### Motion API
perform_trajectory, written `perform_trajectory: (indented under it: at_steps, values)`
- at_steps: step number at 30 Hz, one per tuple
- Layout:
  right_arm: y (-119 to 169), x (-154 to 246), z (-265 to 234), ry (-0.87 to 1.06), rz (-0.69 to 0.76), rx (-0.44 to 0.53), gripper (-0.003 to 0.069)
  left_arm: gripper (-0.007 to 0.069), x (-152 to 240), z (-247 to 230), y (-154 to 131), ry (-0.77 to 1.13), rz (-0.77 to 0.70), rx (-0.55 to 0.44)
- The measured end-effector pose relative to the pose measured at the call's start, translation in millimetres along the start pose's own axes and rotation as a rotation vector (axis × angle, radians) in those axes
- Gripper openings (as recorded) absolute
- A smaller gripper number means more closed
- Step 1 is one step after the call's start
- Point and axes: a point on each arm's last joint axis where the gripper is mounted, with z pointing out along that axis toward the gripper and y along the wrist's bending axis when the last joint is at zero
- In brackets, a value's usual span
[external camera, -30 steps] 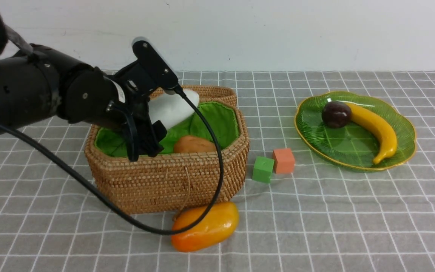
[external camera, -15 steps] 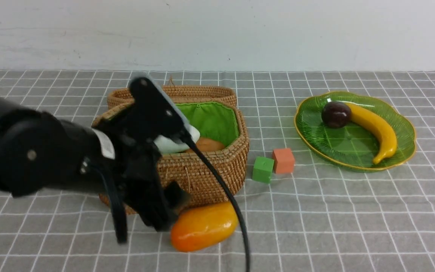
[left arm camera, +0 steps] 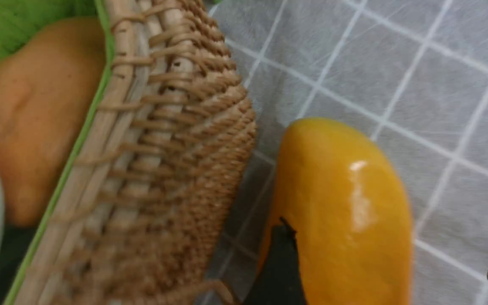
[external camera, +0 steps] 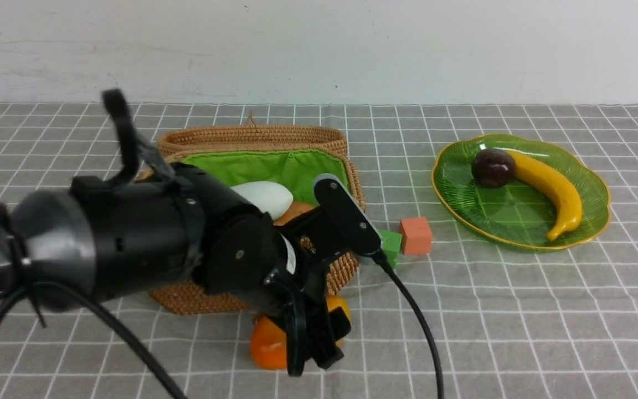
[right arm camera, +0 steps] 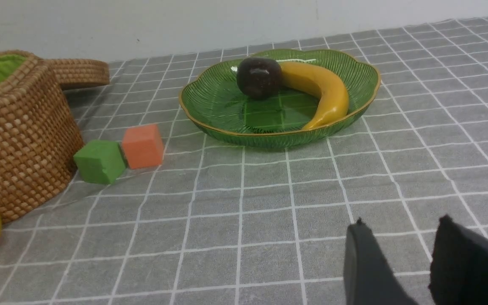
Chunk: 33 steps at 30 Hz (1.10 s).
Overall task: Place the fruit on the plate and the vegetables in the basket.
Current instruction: Grab the mango with your left arm and place it on the right plate
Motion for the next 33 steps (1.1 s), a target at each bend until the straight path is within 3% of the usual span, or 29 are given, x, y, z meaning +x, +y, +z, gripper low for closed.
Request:
perform_trajectory:
  at_steps: [9, 17, 26, 30, 33]
  values:
    - [0, 0, 0, 0.0, 0.0, 0.0, 0.0237, 0.0587, 21, 56, 6, 0.163, 0.074, -0.03]
    - [0, 0, 0, 0.0, 0.0, 0.0, 0.0237, 0.0559, 21, 37, 7, 0.206, 0.021, -0.015]
    - [0, 1, 0, 0.01, 0.0, -0.002, 0.0237, 0.0559, -11, -55, 7, -0.079, -0.131, 0.042]
    - [0, 1, 0, 0.013, 0.0, -0.003, 0.0237, 0.0559, -57, -104, 16, -0.353, -0.206, 0.089]
    - [0, 1, 0, 0.014, 0.0, -0.003, 0.0237, 0.0559, -87, -113, 24, -0.422, -0.214, 0.122]
